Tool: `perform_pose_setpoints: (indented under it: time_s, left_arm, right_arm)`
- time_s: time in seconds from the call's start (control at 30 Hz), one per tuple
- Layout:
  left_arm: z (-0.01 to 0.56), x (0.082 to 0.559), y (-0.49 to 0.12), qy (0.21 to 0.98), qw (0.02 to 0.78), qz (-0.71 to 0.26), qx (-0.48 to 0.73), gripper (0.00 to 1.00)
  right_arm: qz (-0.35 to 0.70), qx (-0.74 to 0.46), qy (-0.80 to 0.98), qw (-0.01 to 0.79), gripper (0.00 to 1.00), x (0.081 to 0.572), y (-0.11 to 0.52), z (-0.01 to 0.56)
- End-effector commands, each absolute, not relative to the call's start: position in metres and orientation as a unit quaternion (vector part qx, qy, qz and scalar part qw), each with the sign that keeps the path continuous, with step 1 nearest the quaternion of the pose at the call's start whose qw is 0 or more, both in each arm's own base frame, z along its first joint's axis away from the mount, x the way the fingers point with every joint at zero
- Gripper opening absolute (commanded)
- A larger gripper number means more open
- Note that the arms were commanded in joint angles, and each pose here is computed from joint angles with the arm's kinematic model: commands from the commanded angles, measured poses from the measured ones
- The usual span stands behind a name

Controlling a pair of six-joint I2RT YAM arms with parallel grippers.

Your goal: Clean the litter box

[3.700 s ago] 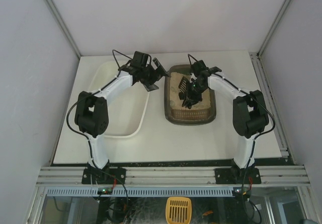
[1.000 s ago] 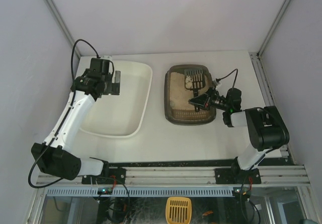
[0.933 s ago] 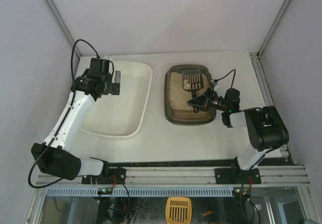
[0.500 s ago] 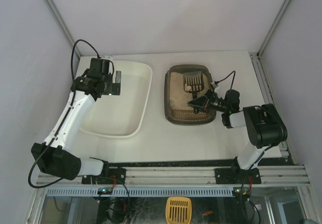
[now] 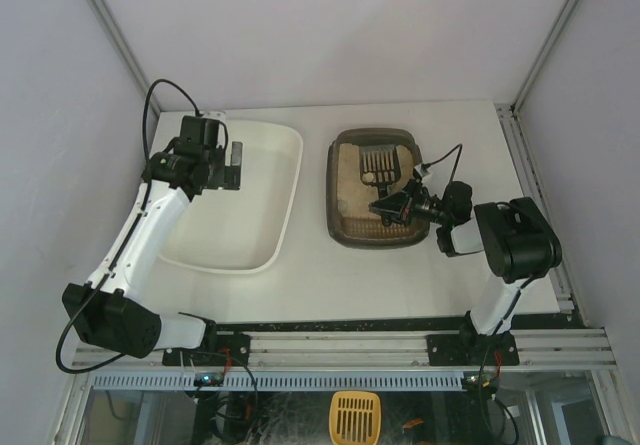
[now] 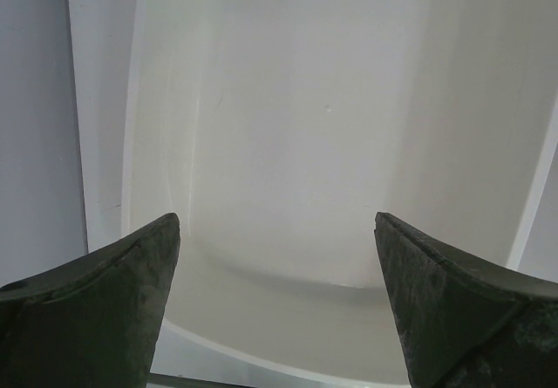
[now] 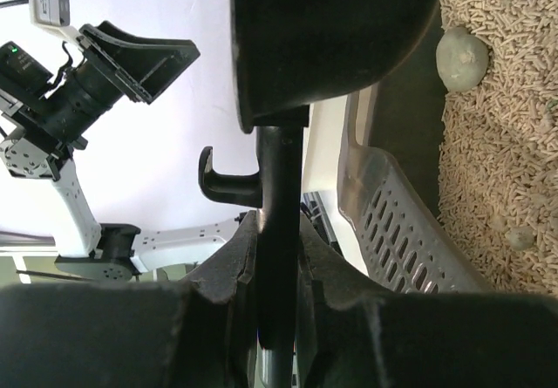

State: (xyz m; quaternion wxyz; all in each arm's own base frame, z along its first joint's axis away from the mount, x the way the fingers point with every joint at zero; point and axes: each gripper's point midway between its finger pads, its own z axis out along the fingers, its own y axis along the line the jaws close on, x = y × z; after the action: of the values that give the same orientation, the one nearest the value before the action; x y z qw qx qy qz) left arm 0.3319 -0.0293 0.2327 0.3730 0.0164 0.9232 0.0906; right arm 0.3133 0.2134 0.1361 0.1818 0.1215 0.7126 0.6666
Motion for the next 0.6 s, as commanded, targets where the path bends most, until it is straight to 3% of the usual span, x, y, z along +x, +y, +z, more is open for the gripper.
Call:
perform_pose_setpoints:
  time_s: [0.0,0.2,0.37,0.57]
  left_arm:
    - [0.235,0.331,-0.033,0.920,0.382,0.083,0.022,0.96]
    - [0.234,0.332,-0.035,0.921,0.381,0.082,0.028,0.96]
    - [0.227,0.326,-0.042,0.925,0.369,0.065,0.063,0.97]
    - [0.235,0.319,-0.048,0.924,0.367,0.049,0.101,1.00]
  right_arm:
    - [0.676,0.083,0.701,0.210,0.00,0.319,0.219,0.158]
    - [0.655,0.110,0.711,0.232,0.00,0.339,0.196,0.159]
    - [0.646,0.056,0.733,0.204,0.00,0.334,0.228,0.172]
    - [0.651,0.095,0.722,0.214,0.00,0.348,0.210,0.177]
